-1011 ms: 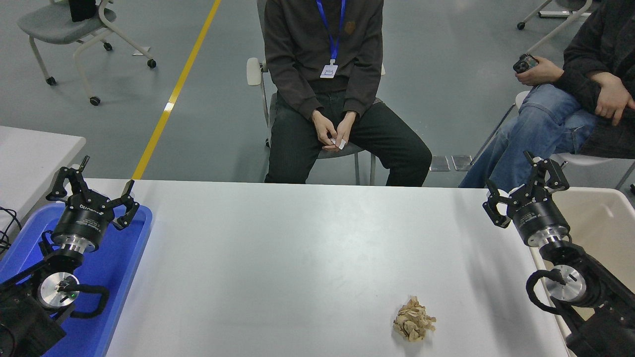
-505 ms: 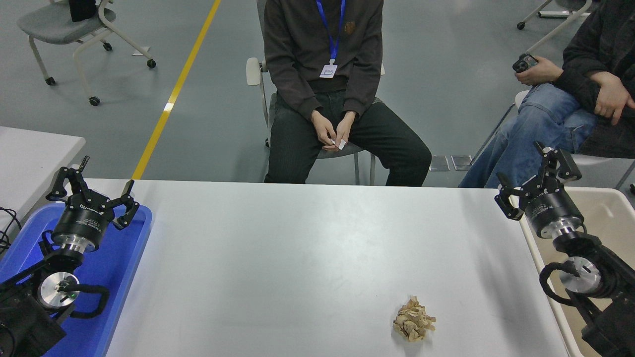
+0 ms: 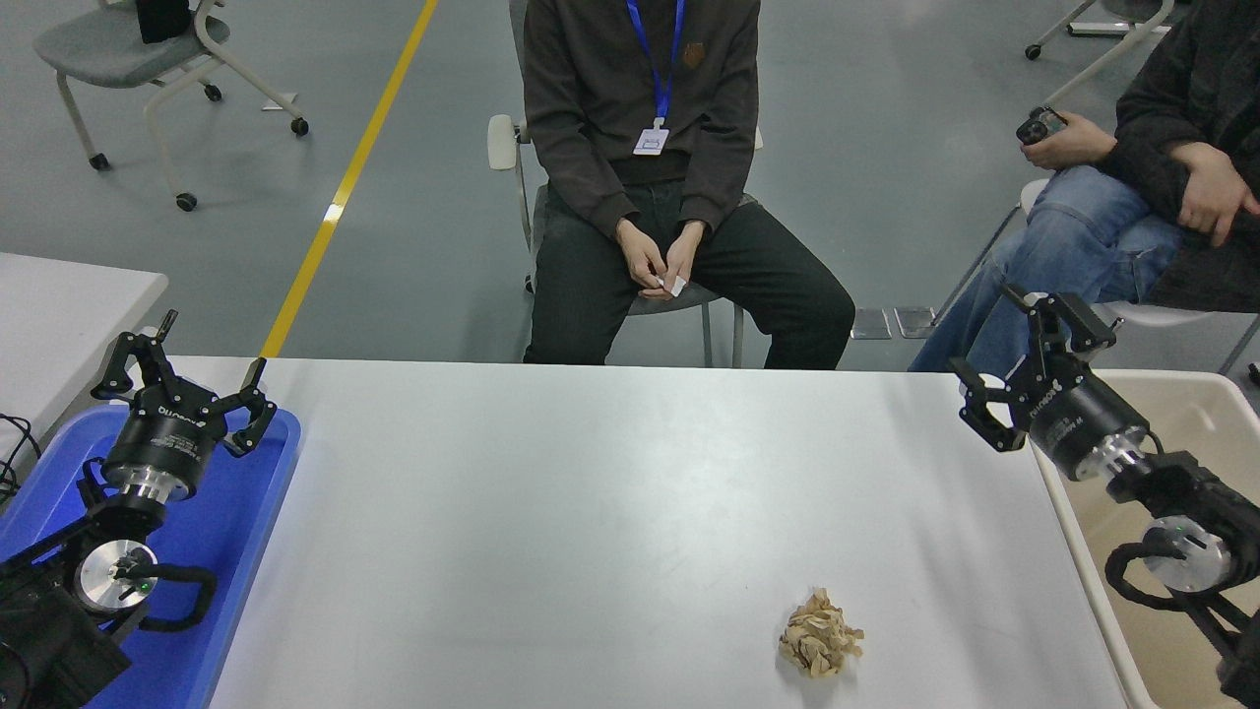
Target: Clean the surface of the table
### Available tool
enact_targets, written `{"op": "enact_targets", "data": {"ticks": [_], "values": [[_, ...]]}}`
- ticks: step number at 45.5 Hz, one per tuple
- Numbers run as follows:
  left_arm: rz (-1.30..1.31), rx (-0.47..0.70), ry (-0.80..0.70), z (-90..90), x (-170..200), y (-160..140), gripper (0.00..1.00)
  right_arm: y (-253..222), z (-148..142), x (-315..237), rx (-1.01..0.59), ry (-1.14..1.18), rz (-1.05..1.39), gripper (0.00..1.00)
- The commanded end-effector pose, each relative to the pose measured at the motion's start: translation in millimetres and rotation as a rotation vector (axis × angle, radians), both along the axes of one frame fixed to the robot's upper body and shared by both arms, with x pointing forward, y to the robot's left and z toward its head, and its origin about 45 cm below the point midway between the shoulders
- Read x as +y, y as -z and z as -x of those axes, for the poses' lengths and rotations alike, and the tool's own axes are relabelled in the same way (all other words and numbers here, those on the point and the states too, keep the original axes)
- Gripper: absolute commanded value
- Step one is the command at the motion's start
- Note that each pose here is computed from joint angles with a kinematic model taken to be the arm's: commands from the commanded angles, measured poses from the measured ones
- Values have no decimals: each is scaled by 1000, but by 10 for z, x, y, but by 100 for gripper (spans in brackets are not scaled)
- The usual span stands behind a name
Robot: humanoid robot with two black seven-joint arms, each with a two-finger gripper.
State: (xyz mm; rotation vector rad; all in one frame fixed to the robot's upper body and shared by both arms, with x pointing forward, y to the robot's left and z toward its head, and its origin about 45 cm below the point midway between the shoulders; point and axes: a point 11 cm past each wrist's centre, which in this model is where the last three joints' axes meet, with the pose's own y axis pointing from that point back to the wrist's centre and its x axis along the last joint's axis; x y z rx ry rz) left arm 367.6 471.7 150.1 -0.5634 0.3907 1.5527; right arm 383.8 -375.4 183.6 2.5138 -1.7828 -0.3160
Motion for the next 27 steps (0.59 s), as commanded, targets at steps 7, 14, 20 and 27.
{"op": "enact_targets", "data": {"ticks": [7,14,20,27], "values": [[0,-1,-1,0,1,-1,100,-192,254,261,90,-295,255,100],[0,-1,-1,0,1,-1,100,-253,397,458,138,-403,334,100],[0,1,0,0,0,1,100,-199,579,598,242,-513,408,100],[0,1,0,0,0,1,100,-86,754,658,357,-575,469,100]]}}
